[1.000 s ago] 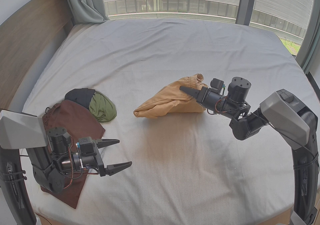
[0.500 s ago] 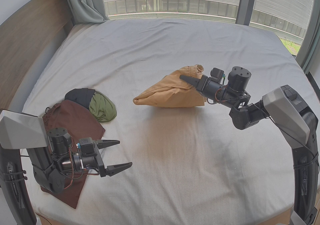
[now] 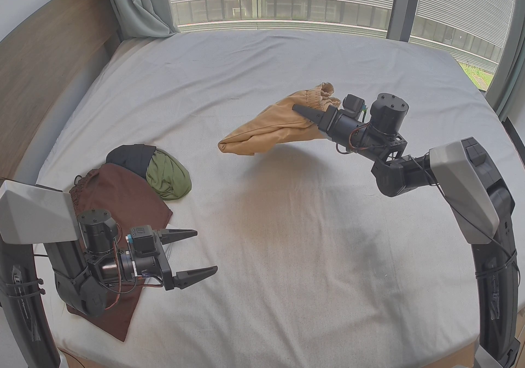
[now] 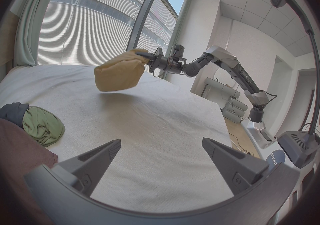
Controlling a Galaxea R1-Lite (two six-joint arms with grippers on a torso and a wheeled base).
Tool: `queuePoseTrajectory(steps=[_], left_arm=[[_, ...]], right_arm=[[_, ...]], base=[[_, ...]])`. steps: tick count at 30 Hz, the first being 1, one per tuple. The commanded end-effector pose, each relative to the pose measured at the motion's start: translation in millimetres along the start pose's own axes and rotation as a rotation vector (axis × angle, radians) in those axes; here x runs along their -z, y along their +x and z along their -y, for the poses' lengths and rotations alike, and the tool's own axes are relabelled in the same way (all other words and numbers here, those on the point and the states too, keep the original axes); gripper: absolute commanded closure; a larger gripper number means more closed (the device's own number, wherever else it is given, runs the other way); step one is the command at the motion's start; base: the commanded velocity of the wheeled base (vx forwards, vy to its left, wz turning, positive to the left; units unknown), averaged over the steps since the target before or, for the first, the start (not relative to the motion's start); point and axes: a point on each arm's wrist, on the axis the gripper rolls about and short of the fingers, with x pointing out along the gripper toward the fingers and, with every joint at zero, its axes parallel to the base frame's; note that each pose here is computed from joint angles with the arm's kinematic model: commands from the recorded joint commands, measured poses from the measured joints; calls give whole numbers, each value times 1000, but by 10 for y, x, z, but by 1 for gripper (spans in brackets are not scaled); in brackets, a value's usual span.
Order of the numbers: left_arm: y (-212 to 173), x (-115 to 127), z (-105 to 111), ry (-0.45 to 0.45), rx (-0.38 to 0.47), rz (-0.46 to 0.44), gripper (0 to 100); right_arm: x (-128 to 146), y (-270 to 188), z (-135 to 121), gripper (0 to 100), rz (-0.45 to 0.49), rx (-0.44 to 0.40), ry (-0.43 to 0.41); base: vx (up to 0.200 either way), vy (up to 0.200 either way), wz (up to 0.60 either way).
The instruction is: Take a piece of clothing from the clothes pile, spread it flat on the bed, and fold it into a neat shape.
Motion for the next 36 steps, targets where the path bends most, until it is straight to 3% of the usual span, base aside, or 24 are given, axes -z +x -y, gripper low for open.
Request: queuePoseTrajectory(steps=[1, 8, 36], left_arm=[[-7, 4, 2, -2, 0, -1, 0], [-8, 0, 2, -1, -2, -1, 0], [-15, -13, 0, 2, -2, 3, 0]], right_arm=[[309, 24, 267, 100, -30, 51, 36], [650, -127, 482, 100, -107, 126, 71], [1252, -746, 644, 100, -197, 263, 161]], base=[[0, 0, 0], [0, 0, 0], [0, 0, 0]])
